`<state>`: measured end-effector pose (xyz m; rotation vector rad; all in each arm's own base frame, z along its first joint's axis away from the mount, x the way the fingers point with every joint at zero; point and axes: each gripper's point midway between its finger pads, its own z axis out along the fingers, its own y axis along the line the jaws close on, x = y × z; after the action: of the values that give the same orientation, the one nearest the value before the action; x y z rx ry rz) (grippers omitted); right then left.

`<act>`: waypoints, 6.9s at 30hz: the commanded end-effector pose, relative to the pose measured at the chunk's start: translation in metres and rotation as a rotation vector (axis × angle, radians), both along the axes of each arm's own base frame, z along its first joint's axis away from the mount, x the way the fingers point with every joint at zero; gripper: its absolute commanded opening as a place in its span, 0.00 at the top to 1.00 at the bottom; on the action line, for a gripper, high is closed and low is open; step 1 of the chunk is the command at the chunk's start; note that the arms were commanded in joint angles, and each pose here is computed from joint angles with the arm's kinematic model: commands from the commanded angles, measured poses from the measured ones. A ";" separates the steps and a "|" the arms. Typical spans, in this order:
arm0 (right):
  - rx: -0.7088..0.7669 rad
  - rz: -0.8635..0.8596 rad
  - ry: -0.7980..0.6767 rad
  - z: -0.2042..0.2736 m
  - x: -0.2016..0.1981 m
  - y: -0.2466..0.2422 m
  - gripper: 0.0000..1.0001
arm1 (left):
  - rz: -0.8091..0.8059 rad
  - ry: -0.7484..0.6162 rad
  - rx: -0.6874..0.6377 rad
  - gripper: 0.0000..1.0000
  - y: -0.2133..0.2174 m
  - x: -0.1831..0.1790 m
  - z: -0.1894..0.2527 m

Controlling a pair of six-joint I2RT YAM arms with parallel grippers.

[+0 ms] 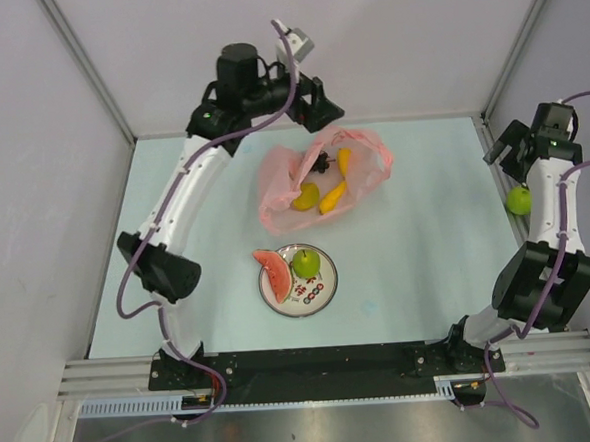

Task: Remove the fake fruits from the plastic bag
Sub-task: Pick up the fake fruit from the center of the board, then place the fake fruit on the plate.

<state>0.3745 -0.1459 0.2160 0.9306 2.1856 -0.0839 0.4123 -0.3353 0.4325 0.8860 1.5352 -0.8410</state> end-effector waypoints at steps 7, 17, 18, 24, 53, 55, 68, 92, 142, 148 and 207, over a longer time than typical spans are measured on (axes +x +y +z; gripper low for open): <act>-0.059 0.217 0.052 0.045 -0.067 -0.008 0.00 | -0.340 0.055 -0.131 0.00 -0.155 -0.048 -0.059; -0.099 0.479 0.101 0.050 -0.131 0.037 0.00 | -0.460 0.133 -0.206 0.00 -0.295 -0.088 -0.159; -0.129 0.549 0.102 0.051 -0.130 0.041 0.00 | -0.457 0.142 -0.195 0.00 -0.298 -0.090 -0.166; -0.545 1.224 0.439 0.030 -0.115 0.039 0.00 | -0.497 0.275 -0.158 0.01 -0.279 -0.112 -0.172; -0.548 1.807 1.046 -0.111 -0.009 -0.097 0.00 | -0.433 0.293 0.087 0.00 -0.091 -0.167 -0.130; -0.512 1.827 1.051 -0.125 -0.011 -0.103 0.00 | -0.427 0.290 0.106 0.00 -0.091 -0.168 -0.136; -0.667 1.861 0.998 -0.136 0.044 -0.108 0.01 | -0.471 0.329 0.194 0.00 -0.116 -0.193 -0.172; -0.542 1.866 1.199 -0.160 0.036 -0.128 0.29 | -0.455 0.340 0.193 0.00 -0.124 -0.184 -0.176; 0.862 1.781 -0.465 0.094 -0.177 0.336 0.47 | -0.556 0.225 0.107 0.35 -0.015 -0.189 -0.122; 0.863 1.791 -0.461 0.091 -0.177 0.337 0.45 | -0.582 0.230 0.108 0.44 -0.023 -0.191 -0.123; 0.667 1.513 -0.424 0.032 -0.129 0.247 0.00 | -0.752 0.123 0.960 1.00 0.046 -0.242 -0.206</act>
<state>0.2631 0.1014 0.2365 -0.6114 1.9245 1.3867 0.1811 -0.3250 0.2384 1.9944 1.6672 -0.8173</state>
